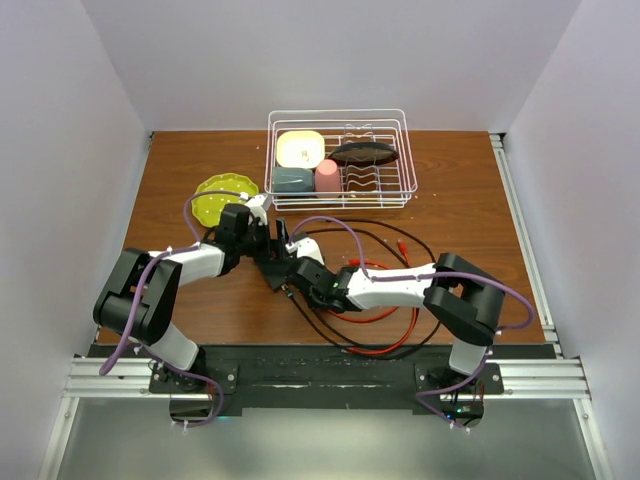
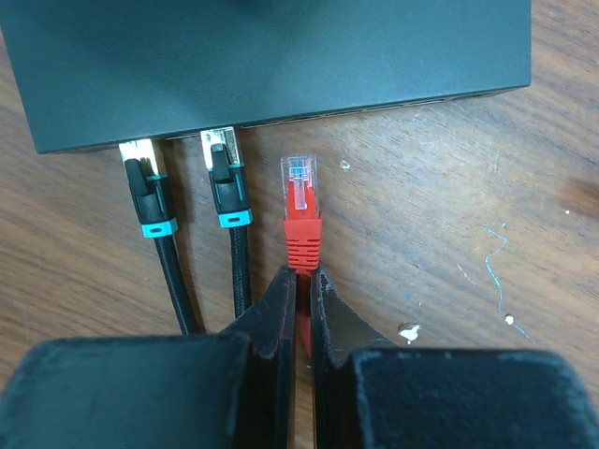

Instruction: Insert the plug into the switch port

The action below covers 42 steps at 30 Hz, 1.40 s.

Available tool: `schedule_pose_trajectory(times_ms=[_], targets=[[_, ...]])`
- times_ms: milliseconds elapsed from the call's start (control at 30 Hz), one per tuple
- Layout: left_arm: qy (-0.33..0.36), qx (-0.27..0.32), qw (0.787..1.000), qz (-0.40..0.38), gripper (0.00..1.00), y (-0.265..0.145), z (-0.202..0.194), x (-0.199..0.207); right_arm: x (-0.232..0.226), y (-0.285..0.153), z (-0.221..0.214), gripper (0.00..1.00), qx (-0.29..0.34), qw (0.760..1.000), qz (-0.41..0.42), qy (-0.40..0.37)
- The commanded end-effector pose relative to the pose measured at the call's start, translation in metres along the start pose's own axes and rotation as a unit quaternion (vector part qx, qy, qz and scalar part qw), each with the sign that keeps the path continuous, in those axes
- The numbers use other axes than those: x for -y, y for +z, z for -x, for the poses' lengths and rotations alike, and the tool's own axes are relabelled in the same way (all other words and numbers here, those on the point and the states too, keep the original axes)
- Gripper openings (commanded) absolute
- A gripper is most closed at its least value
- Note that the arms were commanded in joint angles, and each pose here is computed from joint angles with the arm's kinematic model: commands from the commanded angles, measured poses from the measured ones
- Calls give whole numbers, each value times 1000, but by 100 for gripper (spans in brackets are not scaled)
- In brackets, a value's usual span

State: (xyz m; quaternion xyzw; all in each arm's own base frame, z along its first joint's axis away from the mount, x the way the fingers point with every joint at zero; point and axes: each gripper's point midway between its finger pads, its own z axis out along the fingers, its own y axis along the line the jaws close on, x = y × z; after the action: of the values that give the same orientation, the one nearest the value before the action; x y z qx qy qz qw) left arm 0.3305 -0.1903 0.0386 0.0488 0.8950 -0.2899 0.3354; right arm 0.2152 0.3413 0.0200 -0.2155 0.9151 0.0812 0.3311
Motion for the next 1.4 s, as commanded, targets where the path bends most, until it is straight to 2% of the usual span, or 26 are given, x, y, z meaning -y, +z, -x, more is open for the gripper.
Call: schedule_pose_trajectory(times_ms=[0,300,600,867,1000,1367], targets=[[12,15,1000,-14,91,-3,15,8,3,1,-15,0,-40,999,-20,-14],[13,10,1000,-16,91,-2,14,9,8,-3,-23,0,-78,996,-44,-11],[21,10,1000,-15,90,-4,13,8,5,3,-23,0,-89,995,-52,-11],[25,11,999,-31,75,-6,12,8,4,12,-20,0,-79,995,-55,1],[20,11,999,-34,72,-7,11,6,5,17,-16,0,-76,996,-55,7],[16,12,999,-41,70,-7,12,7,10,23,-13,0,-83,995,-60,8]])
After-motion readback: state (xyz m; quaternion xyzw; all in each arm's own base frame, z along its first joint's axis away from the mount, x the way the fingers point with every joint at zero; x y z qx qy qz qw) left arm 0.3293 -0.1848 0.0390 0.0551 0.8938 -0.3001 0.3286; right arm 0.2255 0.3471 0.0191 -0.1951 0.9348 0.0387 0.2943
